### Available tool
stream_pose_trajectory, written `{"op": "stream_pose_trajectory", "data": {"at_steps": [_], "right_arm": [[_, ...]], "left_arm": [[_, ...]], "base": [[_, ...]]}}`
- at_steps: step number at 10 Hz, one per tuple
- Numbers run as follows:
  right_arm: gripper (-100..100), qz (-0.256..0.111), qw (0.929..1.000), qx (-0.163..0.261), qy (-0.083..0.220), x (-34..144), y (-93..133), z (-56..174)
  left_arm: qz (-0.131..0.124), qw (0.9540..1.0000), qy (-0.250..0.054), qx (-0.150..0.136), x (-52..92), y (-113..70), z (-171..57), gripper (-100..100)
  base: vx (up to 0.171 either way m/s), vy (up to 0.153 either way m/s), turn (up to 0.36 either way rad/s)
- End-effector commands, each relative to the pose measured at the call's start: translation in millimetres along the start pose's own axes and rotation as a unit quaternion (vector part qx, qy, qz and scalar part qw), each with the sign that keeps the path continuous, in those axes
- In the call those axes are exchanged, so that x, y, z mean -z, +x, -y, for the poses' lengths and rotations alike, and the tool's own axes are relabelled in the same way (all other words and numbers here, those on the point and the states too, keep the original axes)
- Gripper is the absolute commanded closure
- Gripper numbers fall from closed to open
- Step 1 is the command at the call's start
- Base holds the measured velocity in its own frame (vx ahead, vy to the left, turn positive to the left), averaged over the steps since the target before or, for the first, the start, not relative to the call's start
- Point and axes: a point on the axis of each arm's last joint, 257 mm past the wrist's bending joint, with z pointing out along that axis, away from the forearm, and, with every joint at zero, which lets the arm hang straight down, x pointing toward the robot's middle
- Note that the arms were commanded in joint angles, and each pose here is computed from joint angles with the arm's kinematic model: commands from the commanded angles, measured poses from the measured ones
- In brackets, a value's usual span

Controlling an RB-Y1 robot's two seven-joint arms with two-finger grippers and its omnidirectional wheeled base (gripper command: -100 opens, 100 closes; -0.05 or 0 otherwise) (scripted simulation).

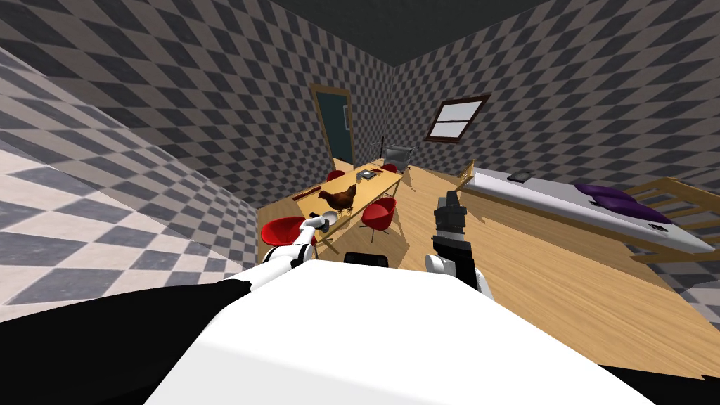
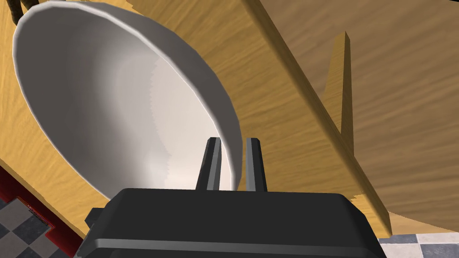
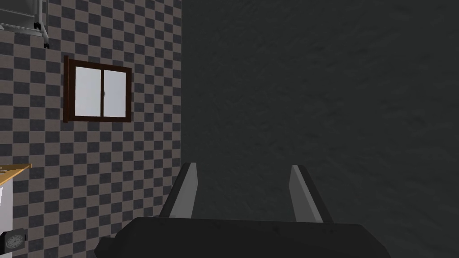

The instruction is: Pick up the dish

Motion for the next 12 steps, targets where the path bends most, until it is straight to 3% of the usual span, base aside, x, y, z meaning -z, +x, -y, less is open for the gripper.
{"op": "stream_pose_trajectory", "data": {"at_steps": [1,2,3,4,5,9,10,12], "right_arm": [[0,0.000,1.0000,0.000,0.000,0.0,0,0],[0,0.000,1.0000,0.000,0.000,0.0,0,0],[0,0.000,1.0000,0.000,0.000,0.0,0,0],[0,0.000,1.0000,0.000,0.000,0.0,0,0],[0,0.000,1.0000,0.000,0.000,0.0,0,0],[0,0.000,1.0000,0.000,0.000,0.0,0,0],[0,0.000,1.0000,0.000,0.000,0.0,0,0],[0,0.000,1.0000,0.000,0.000,0.0,0,0]], "left_arm": [[0.000,1.0000,0.000,0.000,0.0,0.0,0,0],[-0.003,1.0000,-0.001,-0.008,-0.4,15.3,0,100],[-0.003,1.0000,-0.001,-0.008,-0.4,15.3,0,100],[-0.006,0.9998,-0.003,-0.016,-0.5,33.0,0,100],[-0.006,0.9998,-0.003,-0.016,-0.5,33.0,0,100],[-0.019,0.9988,-0.006,-0.045,5.3,103.3,0,100],[-0.018,0.9988,-0.006,-0.046,5.3,102.7,0,100],[-0.022,0.9981,-0.006,-0.057,11.3,136.4,1,100]], "base": [[0.000,0.000,0.000],[0.002,0.057,0.123],[0.000,0.069,0.050],[-0.002,0.067,0.092],[0.003,0.046,0.048],[0.011,0.089,0.144],[0.004,0.066,0.014],[0.008,0.069,0.125]]}}
